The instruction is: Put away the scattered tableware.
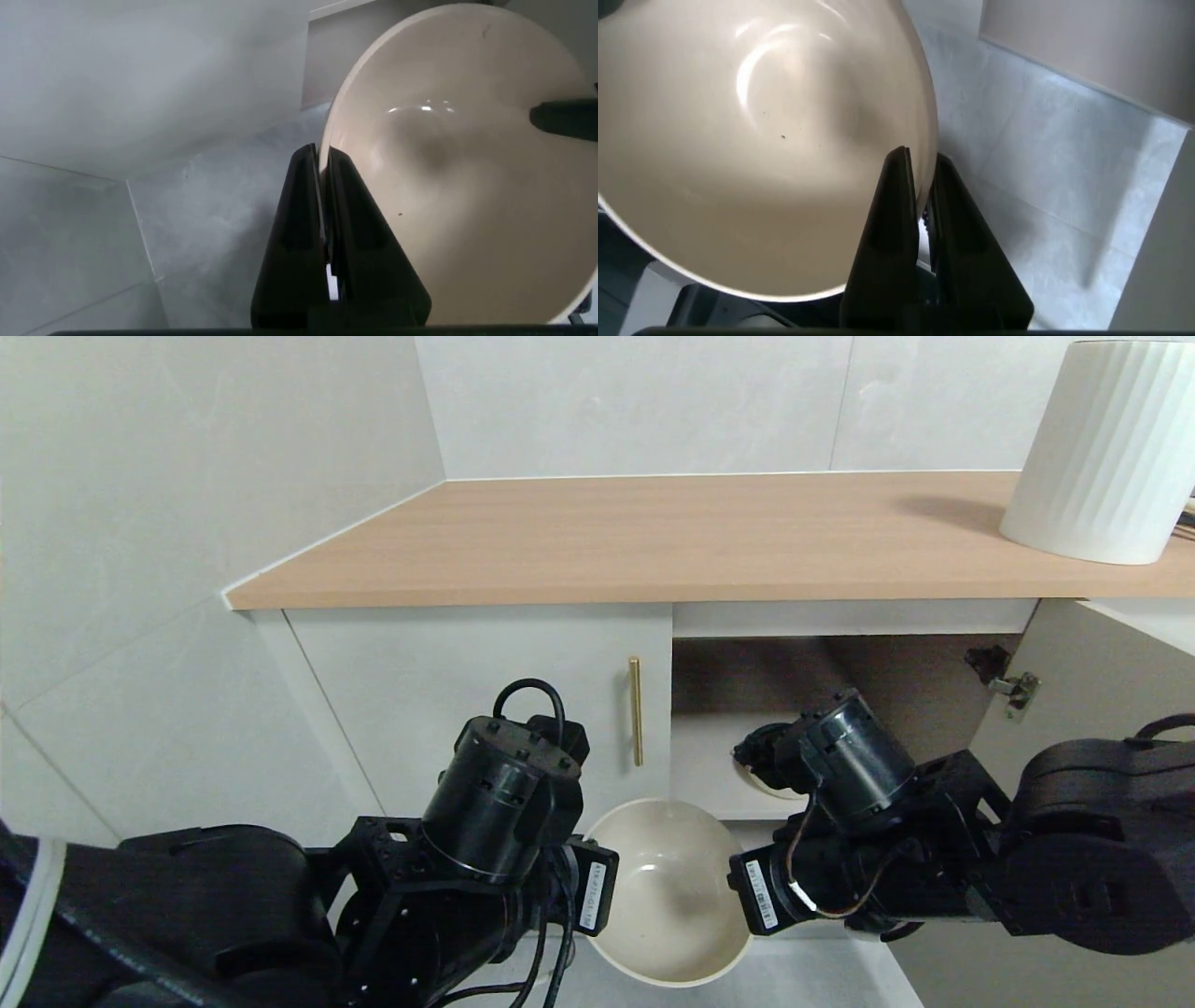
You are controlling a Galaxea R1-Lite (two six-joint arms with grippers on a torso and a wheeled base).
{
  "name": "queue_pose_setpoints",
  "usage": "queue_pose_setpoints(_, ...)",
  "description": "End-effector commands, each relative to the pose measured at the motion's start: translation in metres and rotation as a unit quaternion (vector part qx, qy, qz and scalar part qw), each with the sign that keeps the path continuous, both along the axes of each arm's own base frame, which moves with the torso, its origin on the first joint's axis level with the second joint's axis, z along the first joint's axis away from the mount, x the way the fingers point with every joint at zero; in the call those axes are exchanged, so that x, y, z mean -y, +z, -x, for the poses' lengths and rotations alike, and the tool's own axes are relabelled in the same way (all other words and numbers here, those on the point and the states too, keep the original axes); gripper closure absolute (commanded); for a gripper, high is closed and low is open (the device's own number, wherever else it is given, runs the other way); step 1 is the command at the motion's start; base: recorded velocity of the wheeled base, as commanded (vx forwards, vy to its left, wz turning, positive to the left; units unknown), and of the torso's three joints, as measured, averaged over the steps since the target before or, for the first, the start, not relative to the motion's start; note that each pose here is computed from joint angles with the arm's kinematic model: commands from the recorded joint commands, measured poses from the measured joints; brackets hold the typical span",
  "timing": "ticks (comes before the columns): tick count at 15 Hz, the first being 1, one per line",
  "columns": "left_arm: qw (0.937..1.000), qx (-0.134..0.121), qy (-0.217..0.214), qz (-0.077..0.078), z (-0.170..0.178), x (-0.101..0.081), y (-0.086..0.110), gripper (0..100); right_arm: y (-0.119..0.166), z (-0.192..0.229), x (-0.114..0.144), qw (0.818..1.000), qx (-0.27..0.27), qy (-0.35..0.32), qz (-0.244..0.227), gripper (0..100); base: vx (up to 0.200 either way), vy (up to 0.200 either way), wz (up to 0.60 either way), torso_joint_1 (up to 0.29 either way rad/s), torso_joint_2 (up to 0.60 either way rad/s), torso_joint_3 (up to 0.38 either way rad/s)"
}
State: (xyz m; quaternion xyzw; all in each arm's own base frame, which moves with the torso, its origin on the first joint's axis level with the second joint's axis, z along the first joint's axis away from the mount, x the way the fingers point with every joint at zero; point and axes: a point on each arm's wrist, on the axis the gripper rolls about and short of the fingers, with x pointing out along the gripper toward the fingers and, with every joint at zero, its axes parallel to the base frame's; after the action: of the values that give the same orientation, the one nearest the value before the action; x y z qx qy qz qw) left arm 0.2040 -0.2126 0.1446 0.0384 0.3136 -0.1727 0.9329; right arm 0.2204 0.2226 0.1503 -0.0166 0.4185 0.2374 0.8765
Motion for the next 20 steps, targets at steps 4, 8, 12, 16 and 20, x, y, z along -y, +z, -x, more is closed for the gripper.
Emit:
queue_pose_setpoints(4, 1.0000, -0.001, 0.000, -0.003, 0.000, 0.000, -0.001, 0, -0.001, 0.000, 0.000, 1.000, -0.001, 0.001, 0.003, 100, 0.000, 0.000, 0.00, 0.000, 0.00, 0.000)
queue_pose_setpoints(8, 1.0000, 0.005, 0.001, 0.004, 0.001, -0.001, 0.004, 0, -0.004, -0.001, -0.001, 1.000, -0.005, 0.001, 0.007, 100, 0.000, 0.000, 0.00, 0.000, 0.00, 0.000)
queue_pose_setpoints(12, 0.9999, 0.007, 0.003, 0.008, 0.001, -0.002, 0.006, 0, -0.010, -0.005, -0.002, 1.000, -0.010, -0.003, 0.012, 100, 0.000, 0.000, 0.00, 0.000, 0.00, 0.000)
queue_pose_setpoints(16, 0.9999, 0.007, 0.003, 0.008, 0.001, -0.002, 0.006, 0, -0.020, -0.054, 0.031, 0.990, -0.020, -0.139, -0.004, 100, 0.000, 0.000, 0.00, 0.000, 0.00, 0.000)
queue_pose_setpoints(20, 0.9999, 0.010, 0.003, 0.011, 0.002, -0.003, 0.008, 0, -0.034, -0.122, 0.076, 0.951, -0.032, -0.305, -0.040, 100, 0.000, 0.000, 0.00, 0.000, 0.00, 0.000)
